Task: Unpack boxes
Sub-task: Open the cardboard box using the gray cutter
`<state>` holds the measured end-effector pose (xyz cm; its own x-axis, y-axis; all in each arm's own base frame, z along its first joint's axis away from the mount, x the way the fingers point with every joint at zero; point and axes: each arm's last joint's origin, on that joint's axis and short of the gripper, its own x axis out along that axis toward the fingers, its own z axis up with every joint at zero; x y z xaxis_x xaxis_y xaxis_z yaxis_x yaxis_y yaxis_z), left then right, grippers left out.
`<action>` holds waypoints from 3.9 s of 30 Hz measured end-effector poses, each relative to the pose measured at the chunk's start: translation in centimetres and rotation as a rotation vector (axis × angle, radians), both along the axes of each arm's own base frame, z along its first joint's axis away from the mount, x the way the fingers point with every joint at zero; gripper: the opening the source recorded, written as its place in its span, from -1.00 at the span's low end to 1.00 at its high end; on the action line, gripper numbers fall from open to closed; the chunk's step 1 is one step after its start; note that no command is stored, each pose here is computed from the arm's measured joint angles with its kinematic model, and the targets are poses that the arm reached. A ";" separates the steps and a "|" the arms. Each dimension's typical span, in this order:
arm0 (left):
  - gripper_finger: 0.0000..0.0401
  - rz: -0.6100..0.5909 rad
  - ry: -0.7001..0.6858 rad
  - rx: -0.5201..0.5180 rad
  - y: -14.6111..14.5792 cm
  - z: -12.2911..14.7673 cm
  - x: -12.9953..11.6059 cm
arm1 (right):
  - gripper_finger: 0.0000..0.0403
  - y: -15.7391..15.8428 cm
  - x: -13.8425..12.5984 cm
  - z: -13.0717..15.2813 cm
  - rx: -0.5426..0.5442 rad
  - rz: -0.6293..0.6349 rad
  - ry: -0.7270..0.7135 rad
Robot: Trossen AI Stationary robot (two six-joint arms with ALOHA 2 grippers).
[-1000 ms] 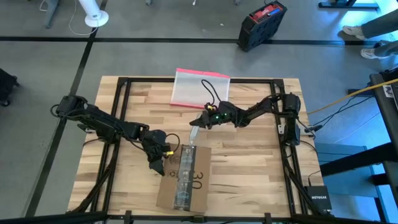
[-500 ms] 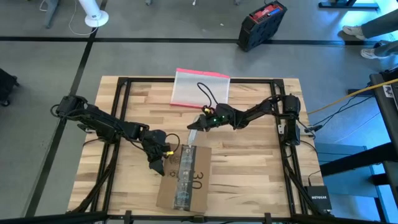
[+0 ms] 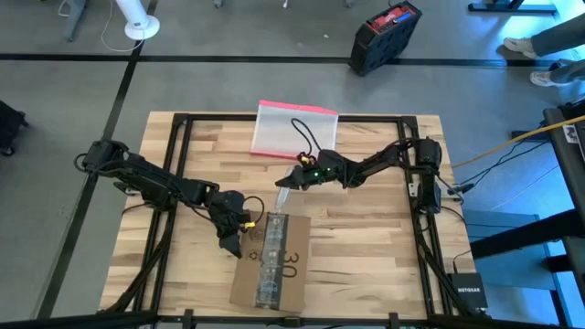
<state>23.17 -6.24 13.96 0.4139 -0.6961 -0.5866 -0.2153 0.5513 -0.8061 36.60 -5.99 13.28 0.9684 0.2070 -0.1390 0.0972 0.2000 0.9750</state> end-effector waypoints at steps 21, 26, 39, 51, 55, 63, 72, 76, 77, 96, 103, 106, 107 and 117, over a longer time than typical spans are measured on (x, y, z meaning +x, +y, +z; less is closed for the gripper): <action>0.17 0.052 -0.051 0.007 1.4 0.8 0.1 | -0.68 1.1 0.1 -0.2 -0.044 0.094 0.007; 0.17 0.109 -0.076 0.043 3.2 1.6 -0.2 | -0.68 1.2 0.1 -0.2 -0.044 0.098 0.008; 0.17 0.129 -0.273 0.453 7.9 6.2 0.9 | -0.68 1.2 0.0 -0.2 -0.046 0.106 0.006; 0.17 0.080 -0.301 0.385 10.6 5.8 1.9 | -0.68 1.2 0.2 -0.1 -0.051 0.101 0.001; 0.17 -0.017 -0.325 0.266 10.0 4.6 2.8 | -0.68 1.2 0.6 0.2 -0.069 0.104 -0.012; 0.17 -0.137 -0.294 0.176 7.8 2.9 3.6 | -0.68 1.3 0.7 0.3 -0.066 0.094 -0.001; 0.17 -0.189 -0.279 0.192 6.1 2.7 3.7 | -0.68 0.8 0.8 0.3 -0.068 -0.023 0.004; 0.17 -0.183 -0.281 0.192 6.2 2.7 3.7 | -0.68 0.8 0.8 0.3 -0.062 -0.030 0.004; 0.17 -0.185 -0.283 0.193 6.2 2.7 3.7 | -0.68 0.9 0.8 0.3 -0.058 -0.020 0.003; 0.17 -0.196 -0.292 0.199 5.9 2.7 3.8 | -0.68 2.9 0.6 0.2 -0.003 -0.049 -0.015; 0.17 -0.193 -0.290 0.200 5.9 2.7 3.8 | -0.68 2.9 0.6 0.5 -0.002 -0.049 -0.042; 0.17 -0.192 -0.289 0.200 5.9 2.7 3.8 | -0.68 2.8 0.6 0.4 -0.003 -0.055 -0.030; 0.17 -0.191 -0.289 0.200 5.9 2.7 3.8 | -0.68 2.8 0.6 0.3 -0.003 -0.057 -0.023; 0.17 -0.190 -0.288 0.201 5.9 2.7 3.8 | -0.68 2.8 0.6 0.0 -0.026 -0.081 0.000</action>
